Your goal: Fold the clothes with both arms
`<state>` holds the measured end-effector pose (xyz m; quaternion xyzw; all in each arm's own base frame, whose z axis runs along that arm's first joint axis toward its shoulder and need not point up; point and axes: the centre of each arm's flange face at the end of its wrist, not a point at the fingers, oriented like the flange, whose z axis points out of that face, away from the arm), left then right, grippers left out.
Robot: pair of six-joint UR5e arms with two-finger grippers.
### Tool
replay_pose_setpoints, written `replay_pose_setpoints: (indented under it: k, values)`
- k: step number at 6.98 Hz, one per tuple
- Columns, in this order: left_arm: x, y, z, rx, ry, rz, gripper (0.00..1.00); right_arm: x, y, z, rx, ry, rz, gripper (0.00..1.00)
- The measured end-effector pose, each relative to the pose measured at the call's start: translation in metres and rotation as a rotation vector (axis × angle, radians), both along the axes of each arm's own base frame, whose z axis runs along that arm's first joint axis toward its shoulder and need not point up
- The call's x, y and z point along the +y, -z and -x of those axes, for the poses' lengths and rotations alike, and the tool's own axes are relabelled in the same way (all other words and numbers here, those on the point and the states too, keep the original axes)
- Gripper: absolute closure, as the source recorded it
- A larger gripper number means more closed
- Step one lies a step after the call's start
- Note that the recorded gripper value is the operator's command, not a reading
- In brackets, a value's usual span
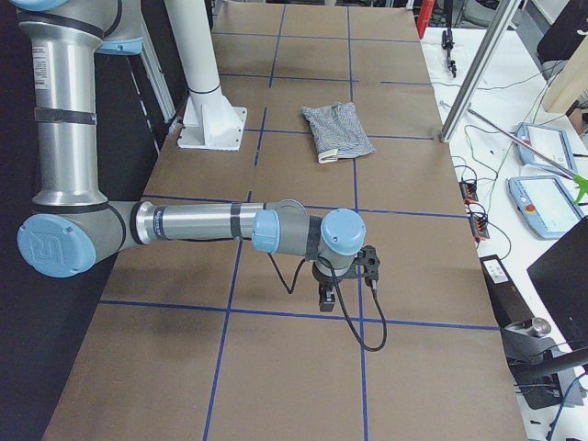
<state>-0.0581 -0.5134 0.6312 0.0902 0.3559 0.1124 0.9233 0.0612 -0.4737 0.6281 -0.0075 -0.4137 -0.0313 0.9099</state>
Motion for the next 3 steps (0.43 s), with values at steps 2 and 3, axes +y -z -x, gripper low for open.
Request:
replay_pose_setpoints:
  k: [2, 3]
  values:
    - [-0.0003, 0.0005, -0.0001, 0.017, 0.120, 0.109, 0.00, -0.0013, 0.0019, 0.0000, 0.000, -0.001, -0.003, 0.00]
    - [-0.0005, 0.0001, -0.0002, 0.023, 0.161, 0.145, 0.00, -0.0021, 0.0028, 0.0000, 0.000, -0.002, -0.004, 0.00]
